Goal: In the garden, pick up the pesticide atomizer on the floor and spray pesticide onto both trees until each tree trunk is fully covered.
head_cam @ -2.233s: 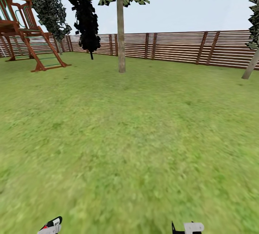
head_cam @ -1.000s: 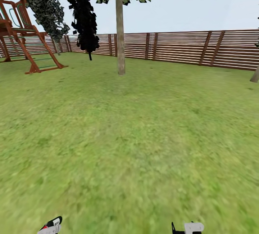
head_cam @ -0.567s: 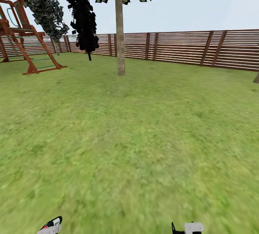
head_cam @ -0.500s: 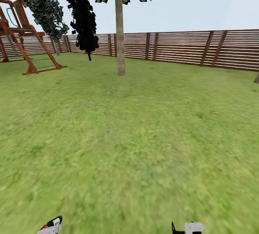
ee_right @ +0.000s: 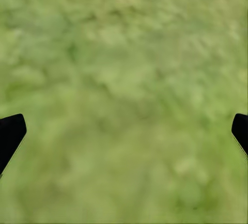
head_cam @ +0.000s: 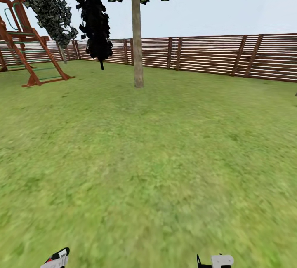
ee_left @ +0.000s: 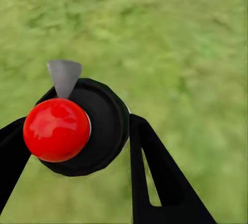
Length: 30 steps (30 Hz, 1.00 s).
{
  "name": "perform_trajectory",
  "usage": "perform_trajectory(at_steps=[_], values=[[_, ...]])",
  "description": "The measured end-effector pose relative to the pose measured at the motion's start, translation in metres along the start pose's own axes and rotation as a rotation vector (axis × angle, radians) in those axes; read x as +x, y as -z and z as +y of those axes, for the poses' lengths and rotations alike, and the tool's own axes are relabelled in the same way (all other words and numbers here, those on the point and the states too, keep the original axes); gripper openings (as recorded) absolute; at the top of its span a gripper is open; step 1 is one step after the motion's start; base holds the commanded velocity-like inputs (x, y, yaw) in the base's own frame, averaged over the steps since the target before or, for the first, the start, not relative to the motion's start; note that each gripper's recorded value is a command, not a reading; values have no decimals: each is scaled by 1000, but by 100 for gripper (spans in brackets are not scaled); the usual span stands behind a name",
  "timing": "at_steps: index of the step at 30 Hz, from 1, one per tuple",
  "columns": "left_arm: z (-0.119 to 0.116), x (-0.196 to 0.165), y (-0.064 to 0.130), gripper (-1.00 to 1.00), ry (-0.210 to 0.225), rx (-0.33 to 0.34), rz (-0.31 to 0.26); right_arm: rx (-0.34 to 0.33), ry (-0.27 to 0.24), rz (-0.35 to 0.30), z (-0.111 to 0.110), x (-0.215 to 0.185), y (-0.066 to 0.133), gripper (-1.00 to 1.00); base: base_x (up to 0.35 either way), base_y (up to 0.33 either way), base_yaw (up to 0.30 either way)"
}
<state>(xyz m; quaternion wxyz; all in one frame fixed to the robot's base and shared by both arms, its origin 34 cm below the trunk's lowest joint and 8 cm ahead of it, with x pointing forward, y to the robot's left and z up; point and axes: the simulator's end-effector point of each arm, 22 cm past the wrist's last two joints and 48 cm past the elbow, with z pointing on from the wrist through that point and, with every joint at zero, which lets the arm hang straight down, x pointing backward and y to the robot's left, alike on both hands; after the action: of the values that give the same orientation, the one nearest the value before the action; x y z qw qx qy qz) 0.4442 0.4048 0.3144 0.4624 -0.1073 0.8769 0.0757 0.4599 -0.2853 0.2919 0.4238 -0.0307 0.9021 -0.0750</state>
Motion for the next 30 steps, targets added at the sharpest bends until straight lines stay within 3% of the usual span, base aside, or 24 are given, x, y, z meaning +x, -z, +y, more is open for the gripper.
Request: perform_trajectory(at_steps=[30], values=[[1,0,0,-100,-2,-1,2,0,0,0,0,0,0,100,339,0,0]])
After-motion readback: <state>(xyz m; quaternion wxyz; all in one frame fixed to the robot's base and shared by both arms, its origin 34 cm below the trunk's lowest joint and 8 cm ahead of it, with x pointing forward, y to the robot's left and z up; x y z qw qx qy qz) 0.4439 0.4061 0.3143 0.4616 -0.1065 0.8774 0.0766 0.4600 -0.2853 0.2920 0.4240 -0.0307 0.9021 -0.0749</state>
